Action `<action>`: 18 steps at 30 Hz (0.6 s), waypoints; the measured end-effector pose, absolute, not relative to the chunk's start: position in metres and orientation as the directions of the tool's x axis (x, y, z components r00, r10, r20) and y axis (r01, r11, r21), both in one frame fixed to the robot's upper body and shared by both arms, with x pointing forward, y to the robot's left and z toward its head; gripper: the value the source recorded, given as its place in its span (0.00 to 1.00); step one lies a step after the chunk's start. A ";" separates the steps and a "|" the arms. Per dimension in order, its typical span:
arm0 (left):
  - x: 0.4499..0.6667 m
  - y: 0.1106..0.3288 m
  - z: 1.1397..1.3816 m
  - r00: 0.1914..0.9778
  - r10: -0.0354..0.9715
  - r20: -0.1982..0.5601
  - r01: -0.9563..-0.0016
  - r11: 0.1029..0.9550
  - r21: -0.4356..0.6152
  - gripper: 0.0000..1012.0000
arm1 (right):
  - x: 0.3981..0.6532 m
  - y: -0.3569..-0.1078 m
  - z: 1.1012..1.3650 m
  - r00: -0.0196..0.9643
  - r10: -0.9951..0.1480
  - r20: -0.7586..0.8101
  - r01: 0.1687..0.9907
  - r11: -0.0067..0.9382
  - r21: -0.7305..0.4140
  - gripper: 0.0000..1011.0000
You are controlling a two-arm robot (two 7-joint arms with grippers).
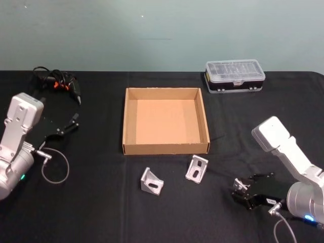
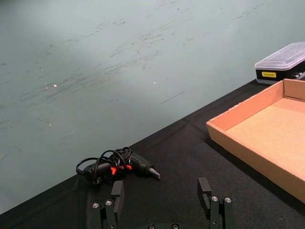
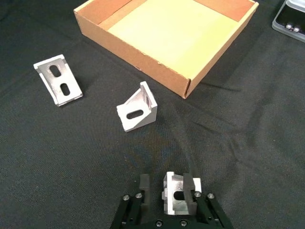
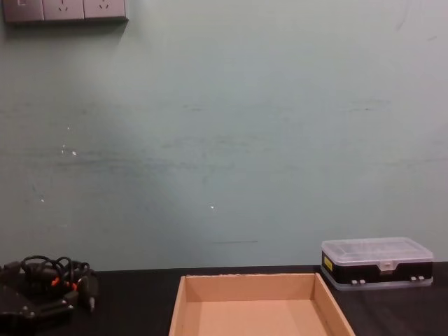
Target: Use one hand to pick up the angle iron from the table and place it into the box.
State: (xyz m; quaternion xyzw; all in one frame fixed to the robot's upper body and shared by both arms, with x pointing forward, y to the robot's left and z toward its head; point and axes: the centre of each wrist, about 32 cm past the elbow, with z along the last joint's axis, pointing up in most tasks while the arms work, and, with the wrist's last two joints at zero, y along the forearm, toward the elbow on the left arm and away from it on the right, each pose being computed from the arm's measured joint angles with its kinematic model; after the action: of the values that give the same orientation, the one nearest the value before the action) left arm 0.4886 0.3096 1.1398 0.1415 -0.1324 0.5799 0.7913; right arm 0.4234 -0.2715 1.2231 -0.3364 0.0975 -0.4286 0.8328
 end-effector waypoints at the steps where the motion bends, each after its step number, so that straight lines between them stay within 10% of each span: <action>1: 0.489 0.310 1.140 0.292 0.880 0.374 -0.955 0.287 0.070 1.00 | 0.423 -0.272 1.223 0.614 -0.780 0.126 0.648 0.406 -0.644 0.43; 10: 0.489 0.310 1.140 0.292 0.880 0.374 -0.955 0.287 0.070 1.00 | 0.423 -0.272 1.223 0.614 -0.780 0.126 0.648 0.406 -0.644 0.14; 18: 0.489 0.310 1.140 0.292 0.880 0.374 -0.955 0.287 0.070 1.00 | 0.423 -0.272 1.223 0.614 -0.780 0.126 0.648 0.406 -0.644 0.07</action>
State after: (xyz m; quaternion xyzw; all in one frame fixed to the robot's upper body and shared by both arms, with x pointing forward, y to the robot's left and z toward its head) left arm 0.4886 0.3097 1.1398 0.1415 -0.1324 0.5799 0.7913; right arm 0.4234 -0.2715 1.2231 -0.3363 0.0976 -0.4286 0.8329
